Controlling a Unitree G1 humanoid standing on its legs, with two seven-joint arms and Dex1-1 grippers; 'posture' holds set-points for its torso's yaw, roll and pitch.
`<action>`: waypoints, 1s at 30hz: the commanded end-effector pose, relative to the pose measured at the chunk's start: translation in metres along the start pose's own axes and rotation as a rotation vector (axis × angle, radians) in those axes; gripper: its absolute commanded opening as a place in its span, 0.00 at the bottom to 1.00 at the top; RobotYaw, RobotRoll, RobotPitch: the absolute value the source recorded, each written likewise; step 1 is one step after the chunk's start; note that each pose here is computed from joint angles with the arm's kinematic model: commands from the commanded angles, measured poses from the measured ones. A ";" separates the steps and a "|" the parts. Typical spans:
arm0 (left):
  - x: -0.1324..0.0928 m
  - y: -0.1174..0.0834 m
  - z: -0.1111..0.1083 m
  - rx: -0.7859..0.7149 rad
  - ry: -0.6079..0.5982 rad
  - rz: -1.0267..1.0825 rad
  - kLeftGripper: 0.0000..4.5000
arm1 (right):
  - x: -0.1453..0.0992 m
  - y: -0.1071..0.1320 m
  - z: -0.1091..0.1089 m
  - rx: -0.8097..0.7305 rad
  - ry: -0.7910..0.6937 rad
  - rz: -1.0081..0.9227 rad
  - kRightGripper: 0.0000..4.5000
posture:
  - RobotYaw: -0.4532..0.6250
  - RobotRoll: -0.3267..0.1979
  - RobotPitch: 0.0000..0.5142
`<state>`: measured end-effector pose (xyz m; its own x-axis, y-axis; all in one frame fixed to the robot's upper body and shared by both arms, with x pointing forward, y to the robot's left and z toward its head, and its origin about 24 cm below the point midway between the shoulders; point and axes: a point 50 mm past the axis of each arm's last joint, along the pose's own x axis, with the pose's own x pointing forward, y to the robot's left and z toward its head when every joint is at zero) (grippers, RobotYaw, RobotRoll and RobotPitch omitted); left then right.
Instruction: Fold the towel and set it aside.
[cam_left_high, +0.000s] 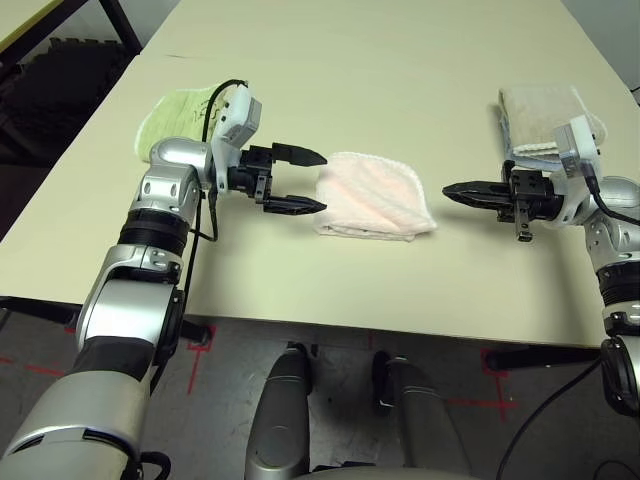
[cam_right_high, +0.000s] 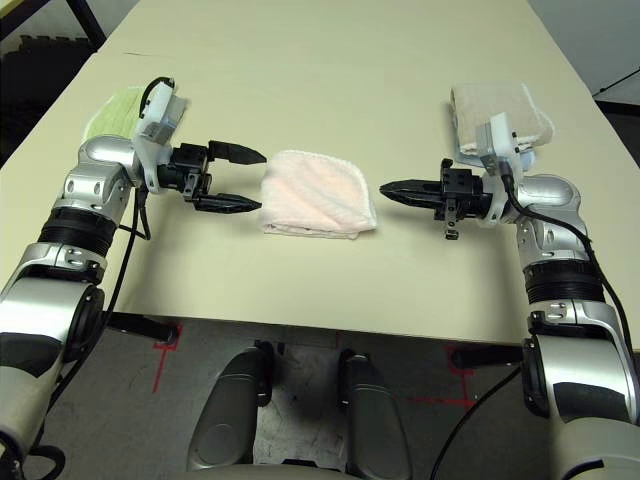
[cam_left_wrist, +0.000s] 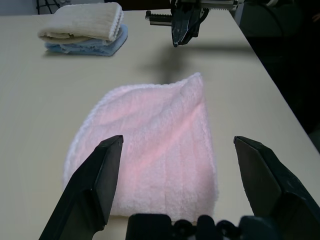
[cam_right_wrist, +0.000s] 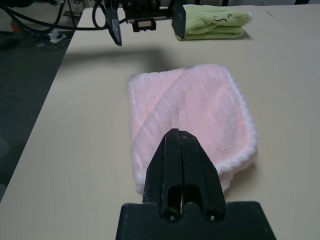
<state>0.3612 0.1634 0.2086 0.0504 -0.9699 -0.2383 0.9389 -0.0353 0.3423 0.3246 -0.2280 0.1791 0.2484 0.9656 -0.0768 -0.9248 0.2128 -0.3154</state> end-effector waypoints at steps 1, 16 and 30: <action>0.003 0.002 -0.002 0.021 0.017 -0.012 1.00 | 0.005 0.004 -0.002 0.009 -0.008 0.020 0.01 | 0.51 0.62 0.37; 0.034 0.013 0.006 -0.067 -0.144 0.030 0.00 | 0.033 0.000 -0.007 0.053 -0.093 0.010 0.00 | 0.55 0.62 0.34; 0.062 -0.011 -0.051 -0.211 0.050 0.010 0.00 | 0.065 0.016 -0.064 0.153 -0.001 -0.030 0.00 | 0.51 0.62 0.34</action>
<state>0.3717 0.1106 0.1542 0.0573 -0.9729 -0.2239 0.9877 0.0225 0.1550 0.3457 -0.1703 0.1176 0.2713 0.9621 -0.0267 -0.9491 0.2628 -0.1736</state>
